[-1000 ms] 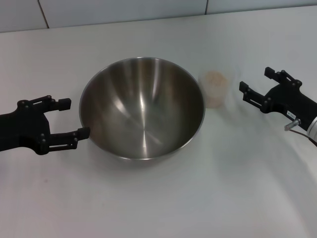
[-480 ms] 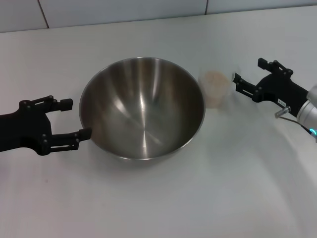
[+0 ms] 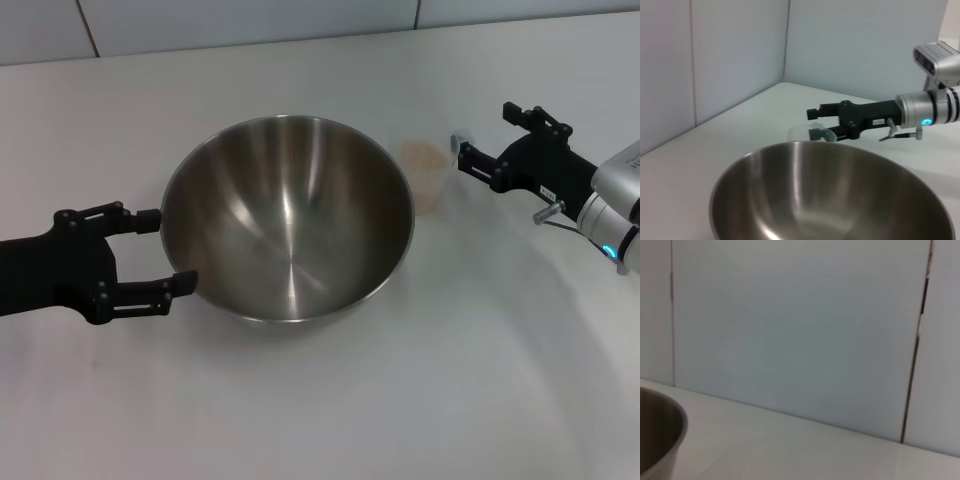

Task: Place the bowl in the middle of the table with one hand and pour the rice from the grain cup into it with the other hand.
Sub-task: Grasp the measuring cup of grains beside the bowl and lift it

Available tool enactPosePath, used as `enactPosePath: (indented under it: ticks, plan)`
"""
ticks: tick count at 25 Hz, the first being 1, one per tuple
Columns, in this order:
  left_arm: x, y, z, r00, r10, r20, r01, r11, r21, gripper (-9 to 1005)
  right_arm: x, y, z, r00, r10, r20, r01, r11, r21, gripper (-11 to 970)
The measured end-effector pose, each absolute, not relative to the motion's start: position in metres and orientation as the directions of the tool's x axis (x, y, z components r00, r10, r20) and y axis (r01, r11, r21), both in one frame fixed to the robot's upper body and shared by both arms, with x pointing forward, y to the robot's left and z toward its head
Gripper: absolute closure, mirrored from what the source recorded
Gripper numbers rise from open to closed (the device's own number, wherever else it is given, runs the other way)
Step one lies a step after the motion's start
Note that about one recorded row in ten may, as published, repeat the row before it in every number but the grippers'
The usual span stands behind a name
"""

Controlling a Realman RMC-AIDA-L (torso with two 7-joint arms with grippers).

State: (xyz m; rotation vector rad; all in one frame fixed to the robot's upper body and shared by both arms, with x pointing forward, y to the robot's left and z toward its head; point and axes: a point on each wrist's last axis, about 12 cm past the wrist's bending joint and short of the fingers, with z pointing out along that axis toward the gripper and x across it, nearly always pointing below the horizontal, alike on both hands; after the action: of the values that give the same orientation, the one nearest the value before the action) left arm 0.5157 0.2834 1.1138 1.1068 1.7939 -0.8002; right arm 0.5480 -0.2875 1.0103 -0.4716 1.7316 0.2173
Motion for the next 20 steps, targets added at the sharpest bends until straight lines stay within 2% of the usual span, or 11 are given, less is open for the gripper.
enactPosePath:
  ticks: [3,9,14,20]
  plan:
    - [0.5153,0.2802,1.1141,-0.231,0.372,-0.899,0.92,0.385,-0.077,135,0.5471,-0.2849,1.0092,-0.137,-0.215,-0.967,-0.429,0.893,-0.138,145]
    - [0.5177,0.2778,1.1157,-0.225,0.374,-0.9,0.923,0.377,-0.074,135,0.5443,-0.2789,1.0077,-0.114,-0.238,-0.965,-0.443,0.881,-0.165,308]
    - [0.5182,0.2773,1.1161,-0.226,0.373,-0.9,0.923,0.377,-0.075,135,0.5443,-0.2781,1.0077,-0.113,-0.236,-0.965,-0.445,0.881,-0.163,549]
    - [0.5184,0.2772,1.1165,-0.225,0.373,-0.9,0.923,0.377,-0.074,135,0.5438,-0.2784,1.0074,-0.114,-0.236,-0.965,-0.444,0.881,-0.163,691]
